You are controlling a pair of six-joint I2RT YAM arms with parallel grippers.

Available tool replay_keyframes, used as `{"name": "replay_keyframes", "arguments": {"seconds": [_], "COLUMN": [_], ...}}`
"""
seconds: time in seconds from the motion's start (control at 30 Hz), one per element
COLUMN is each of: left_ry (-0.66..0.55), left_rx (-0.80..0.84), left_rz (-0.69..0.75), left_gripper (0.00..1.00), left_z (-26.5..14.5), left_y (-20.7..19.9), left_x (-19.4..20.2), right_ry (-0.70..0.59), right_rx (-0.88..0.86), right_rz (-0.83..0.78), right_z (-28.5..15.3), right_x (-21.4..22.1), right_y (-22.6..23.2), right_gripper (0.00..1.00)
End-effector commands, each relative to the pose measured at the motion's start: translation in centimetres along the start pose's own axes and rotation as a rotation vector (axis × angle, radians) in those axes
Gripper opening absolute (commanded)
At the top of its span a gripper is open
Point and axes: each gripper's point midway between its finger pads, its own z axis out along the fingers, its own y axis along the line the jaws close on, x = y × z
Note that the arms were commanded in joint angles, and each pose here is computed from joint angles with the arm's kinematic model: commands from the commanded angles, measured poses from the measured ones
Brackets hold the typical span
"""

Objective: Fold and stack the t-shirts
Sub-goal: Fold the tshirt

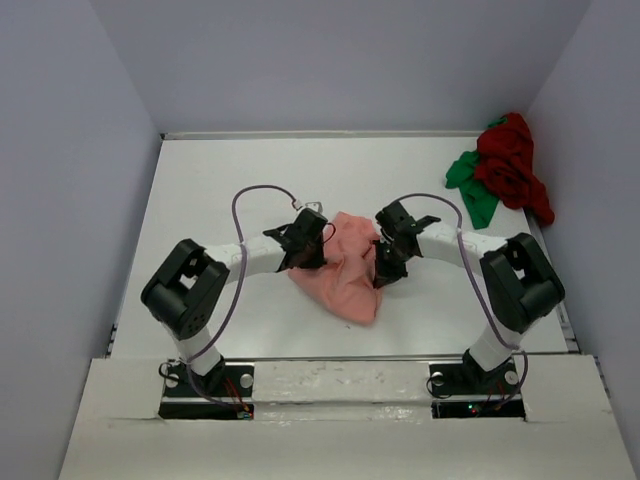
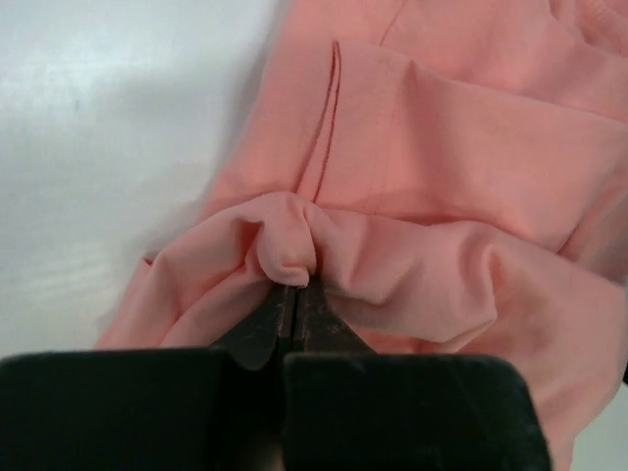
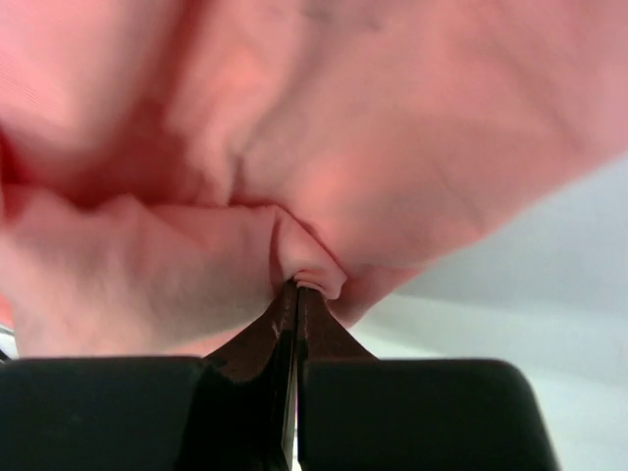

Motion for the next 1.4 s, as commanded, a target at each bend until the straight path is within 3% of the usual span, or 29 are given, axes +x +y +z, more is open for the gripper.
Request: {"name": "replay_keyframes", "arguments": {"seconds": [0.0,0.2,0.6,0.83,1.03,1.37], "left_ry": [0.292,0.248,0.236,0.158,0.079,-0.047], "left_rx": [-0.187,-0.119,-0.071,-0.069,-0.036,0.032], "left_rz": [-0.043,-0.091,-0.213,-0.253,-0.259,-0.265], "left_gripper": [0.0,0.0,0.0,0.0,0.0,0.0], "left_z": [-2.9,-6.1,-9.4,-10.3,-11.4,-16.0], "left_y": [7.1,5.2,4.8,5.0,4.1,3.0], "left_x": [11.7,12.4,15.7,14.3,11.8,7.7], "right_ry": [0.069,0.068,0.028,0.007,-0.022,-0.201], "right_rx": [0.119,0.107,0.102,0.098,0.083,-0.082], "right_rz": [0.078,0.085,0.038,0.025,0.032,0.054], "right_z": [-0.6,-2.3,-0.3,-0.3,-2.6,-11.4], "right_x": [5.8,8.2,3.8,2.6,3.7,6.0], "right_y": [-4.1,-4.5,-2.6,-2.1,-2.4,-1.3], "right_gripper": [0.0,0.0,0.0,0.0,0.0,0.0]}}
